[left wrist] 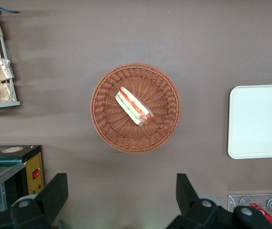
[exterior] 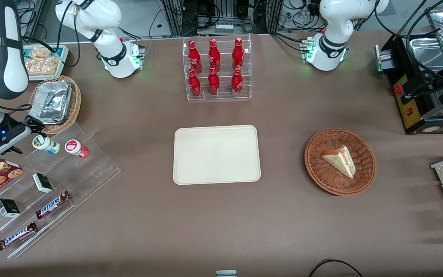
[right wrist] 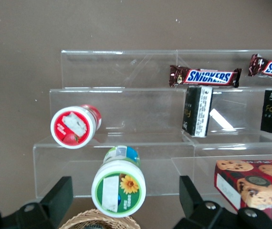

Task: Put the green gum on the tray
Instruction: 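Lower the open right gripper around the green gum tub and close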

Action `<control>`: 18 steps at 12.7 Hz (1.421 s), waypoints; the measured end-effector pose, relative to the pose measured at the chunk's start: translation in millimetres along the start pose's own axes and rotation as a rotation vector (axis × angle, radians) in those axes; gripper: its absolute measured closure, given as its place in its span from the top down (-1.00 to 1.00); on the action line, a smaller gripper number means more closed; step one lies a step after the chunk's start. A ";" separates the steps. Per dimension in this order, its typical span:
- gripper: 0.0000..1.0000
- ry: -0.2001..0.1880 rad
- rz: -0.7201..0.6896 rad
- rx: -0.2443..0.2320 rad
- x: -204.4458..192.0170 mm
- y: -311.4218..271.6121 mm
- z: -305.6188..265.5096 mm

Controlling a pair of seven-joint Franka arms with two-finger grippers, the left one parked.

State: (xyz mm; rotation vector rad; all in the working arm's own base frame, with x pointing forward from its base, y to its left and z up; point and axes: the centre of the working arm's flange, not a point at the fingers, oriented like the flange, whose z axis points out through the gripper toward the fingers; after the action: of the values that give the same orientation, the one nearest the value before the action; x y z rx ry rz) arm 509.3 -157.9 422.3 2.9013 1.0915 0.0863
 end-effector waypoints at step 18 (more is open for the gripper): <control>0.91 0.009 0.042 0.028 -26.9 -12.1 36.7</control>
State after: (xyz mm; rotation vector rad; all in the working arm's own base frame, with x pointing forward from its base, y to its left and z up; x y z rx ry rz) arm 483.6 -167.3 384.0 2.9523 1.0411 0.0861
